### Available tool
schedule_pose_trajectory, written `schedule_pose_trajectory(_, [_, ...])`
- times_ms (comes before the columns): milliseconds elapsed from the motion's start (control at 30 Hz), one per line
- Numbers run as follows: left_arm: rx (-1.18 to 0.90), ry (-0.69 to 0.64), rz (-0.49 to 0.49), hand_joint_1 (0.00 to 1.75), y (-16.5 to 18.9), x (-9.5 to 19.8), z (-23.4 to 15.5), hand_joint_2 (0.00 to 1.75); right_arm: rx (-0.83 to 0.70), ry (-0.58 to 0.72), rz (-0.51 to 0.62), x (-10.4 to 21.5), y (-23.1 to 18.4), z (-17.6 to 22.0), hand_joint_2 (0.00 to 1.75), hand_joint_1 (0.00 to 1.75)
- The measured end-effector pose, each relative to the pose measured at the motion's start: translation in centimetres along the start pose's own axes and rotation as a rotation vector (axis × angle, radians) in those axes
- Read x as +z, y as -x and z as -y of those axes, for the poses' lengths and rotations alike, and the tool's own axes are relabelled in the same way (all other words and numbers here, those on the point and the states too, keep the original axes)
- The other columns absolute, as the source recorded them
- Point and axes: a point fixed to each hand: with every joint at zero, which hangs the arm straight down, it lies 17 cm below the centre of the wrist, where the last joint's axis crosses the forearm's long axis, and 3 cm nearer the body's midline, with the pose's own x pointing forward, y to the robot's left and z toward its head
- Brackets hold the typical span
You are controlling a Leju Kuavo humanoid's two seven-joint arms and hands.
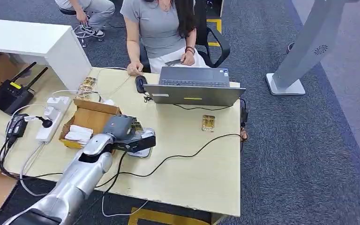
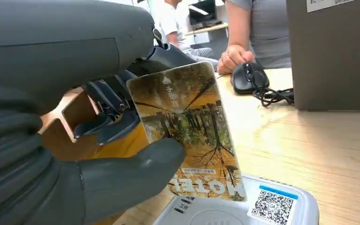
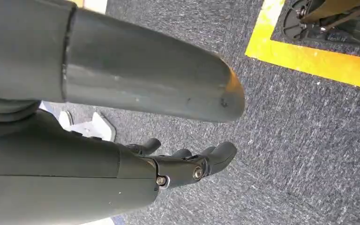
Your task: Pass the card to the sensor for recognition and then transmit it.
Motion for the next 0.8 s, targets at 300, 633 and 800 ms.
schedule_pose_trajectory(300, [-0.007,0.026,0.0,1.75,0.2,0.0,0.7,1.75,0.002,-0.004,0.006,0.0,-0.2,-0.2,0.0,0.0])
schedule_pose_trajectory(633, [-0.03,-0.068,0.009,1.75,0.0,-0.5,-1.9,1.75,0.001,-0.01,0.005,0.1,-0.2,-0.6,0.0,0.0])
schedule_pose_trajectory(800, [-0.07,-0.192,-0.015,1.75,0.5,-2.3,-8.8,1.75,0.008,-0.01,0.005,0.1,-0.2,-0.6,0.0,0.0])
